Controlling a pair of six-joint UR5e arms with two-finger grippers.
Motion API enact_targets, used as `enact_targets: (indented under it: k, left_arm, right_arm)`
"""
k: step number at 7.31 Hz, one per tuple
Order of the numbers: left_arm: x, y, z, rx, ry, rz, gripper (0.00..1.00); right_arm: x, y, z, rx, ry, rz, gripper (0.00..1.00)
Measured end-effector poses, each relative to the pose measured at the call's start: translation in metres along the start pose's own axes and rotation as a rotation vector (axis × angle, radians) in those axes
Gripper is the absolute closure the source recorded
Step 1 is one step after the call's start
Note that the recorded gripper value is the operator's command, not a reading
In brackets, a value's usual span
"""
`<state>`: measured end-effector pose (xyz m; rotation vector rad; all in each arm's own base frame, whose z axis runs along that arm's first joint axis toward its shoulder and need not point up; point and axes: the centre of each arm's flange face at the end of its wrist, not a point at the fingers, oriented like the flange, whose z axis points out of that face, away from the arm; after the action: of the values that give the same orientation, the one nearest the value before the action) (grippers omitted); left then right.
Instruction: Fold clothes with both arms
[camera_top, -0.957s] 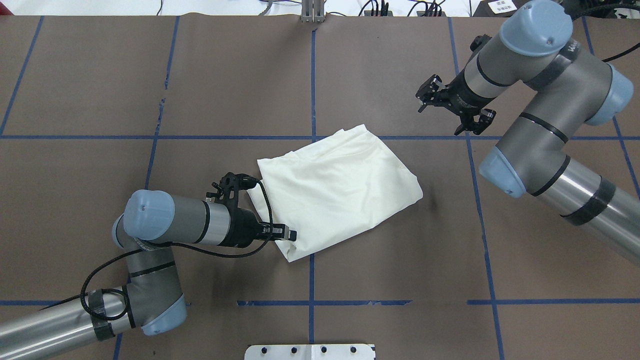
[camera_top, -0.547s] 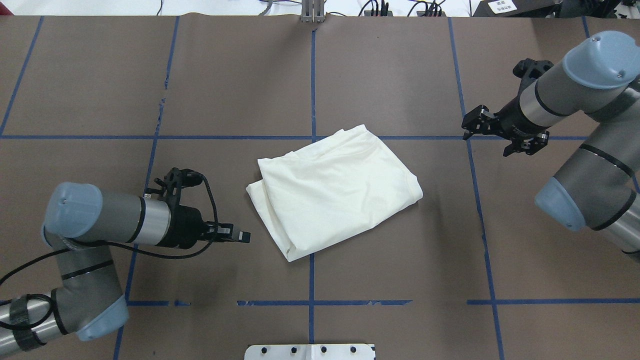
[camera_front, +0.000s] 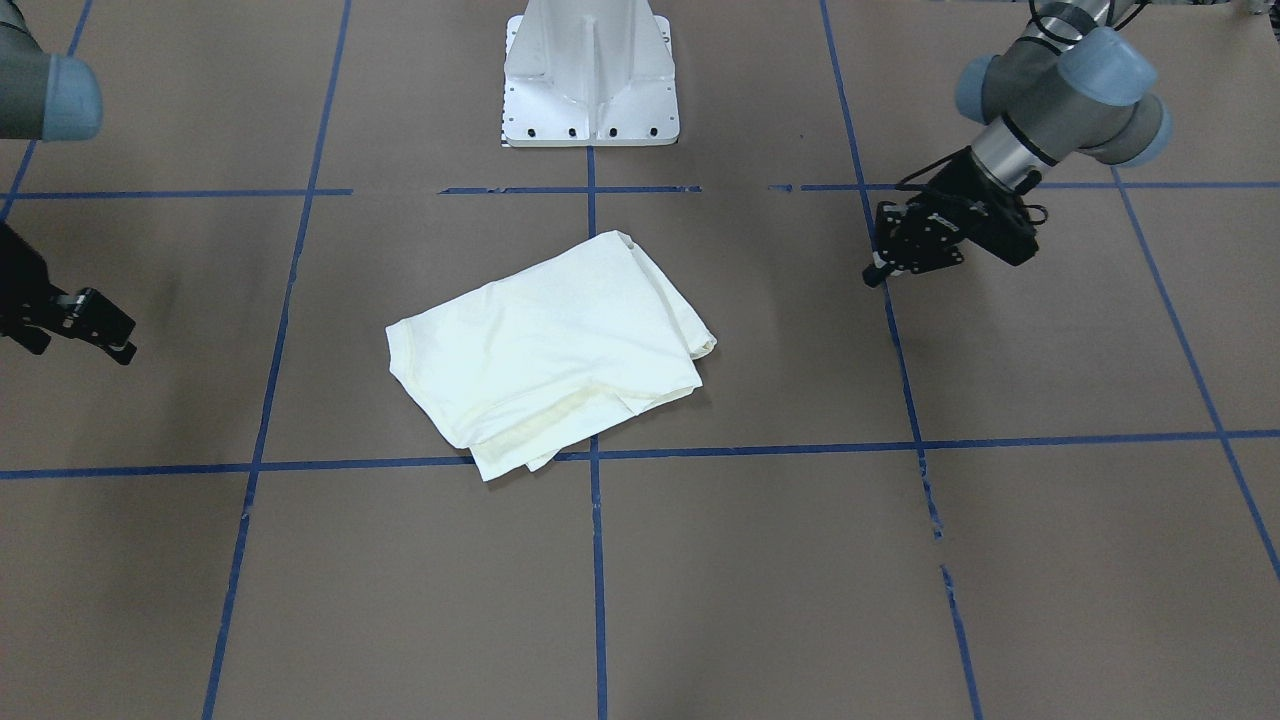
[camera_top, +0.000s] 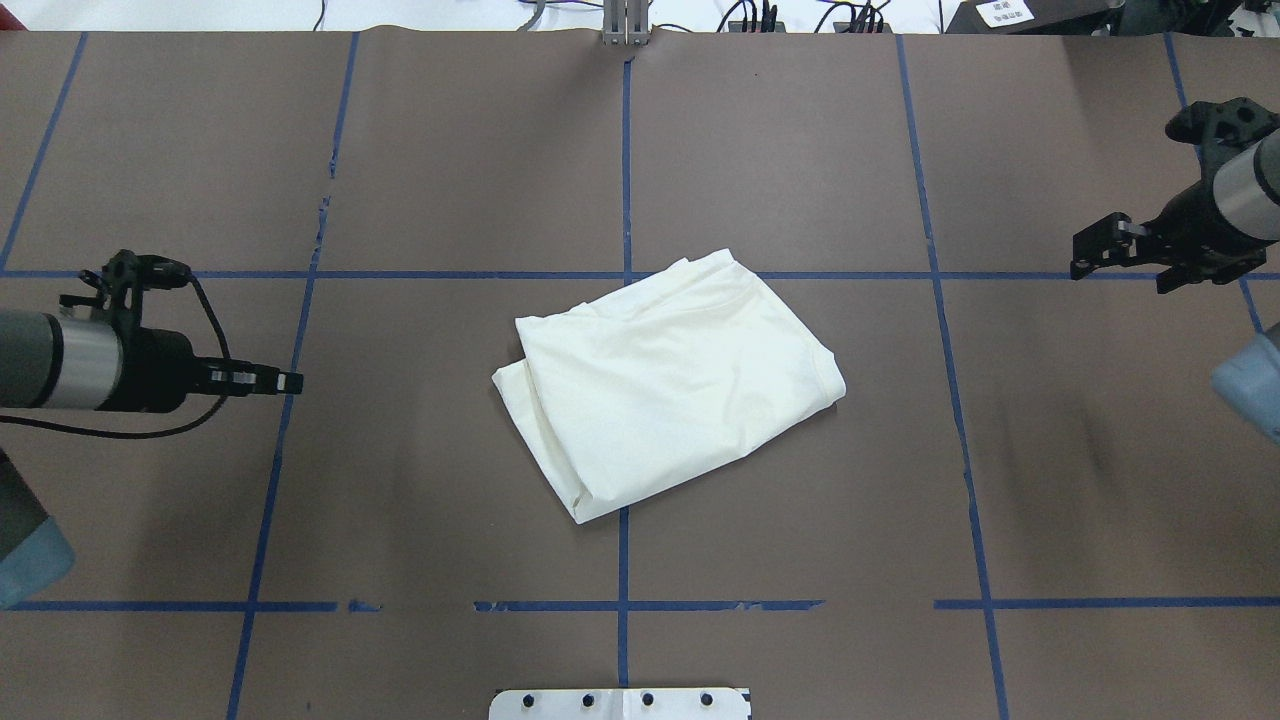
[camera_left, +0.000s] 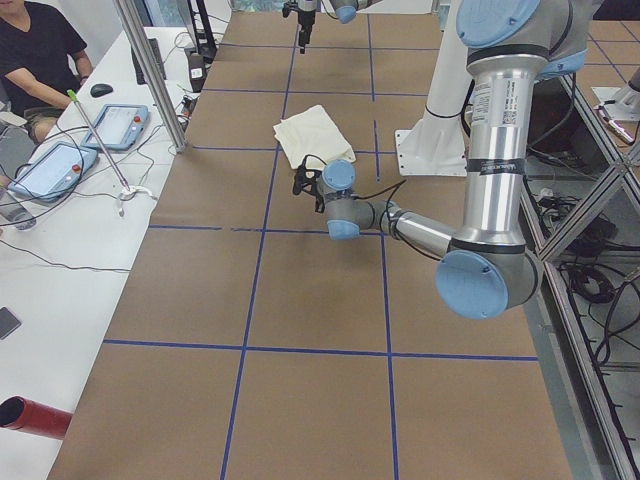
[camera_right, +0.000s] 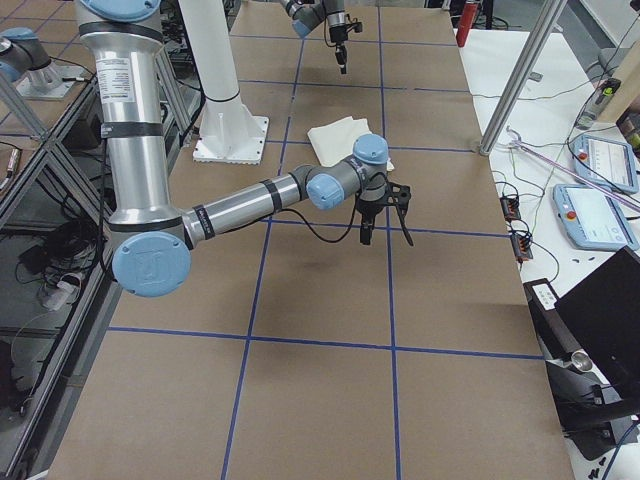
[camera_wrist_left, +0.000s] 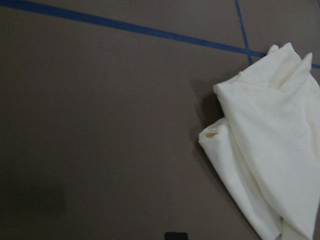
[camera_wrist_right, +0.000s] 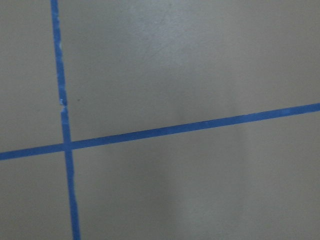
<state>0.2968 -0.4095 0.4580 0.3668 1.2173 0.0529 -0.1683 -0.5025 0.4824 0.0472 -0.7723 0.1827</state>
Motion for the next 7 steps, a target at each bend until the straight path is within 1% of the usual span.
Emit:
enact_targets:
  k: [1, 2, 3, 4, 5, 6, 7]
  left_arm:
    - [-0.033, -0.019, -0.020, 0.009, -0.096, 0.071, 0.88]
    - [-0.065, -0.037, -0.045, 0.003, -0.181, 0.142, 0.67]
    - [-0.098, -0.053, -0.074, -0.020, -0.253, 0.207, 0.57]
    - [-0.128, -0.066, -0.105, -0.048, -0.310, 0.248, 0.43]
    - [-0.156, -0.075, -0.137, -0.080, -0.355, 0.267, 0.05]
    - [-0.173, -0.079, -0.163, -0.115, -0.380, 0.267, 0.00]
    - [-0.181, -0.076, -0.184, -0.145, -0.390, 0.249, 0.00]
  right_arm:
    - [0.029, -0.002, -0.006, 0.001, 0.012, -0.038, 0.00]
    - [0.054, -0.002, -0.010, -0.003, 0.022, -0.067, 0.00]
    - [0.079, -0.003, -0.016, -0.018, 0.028, -0.092, 0.00]
    - [0.100, -0.005, -0.023, -0.039, 0.030, -0.117, 0.00]
    - [0.123, -0.005, -0.030, -0.062, 0.037, -0.150, 0.00]
    - [0.144, -0.002, -0.033, -0.077, 0.044, -0.179, 0.00]
    - [0.164, 0.005, -0.034, -0.088, 0.051, -0.193, 0.00]
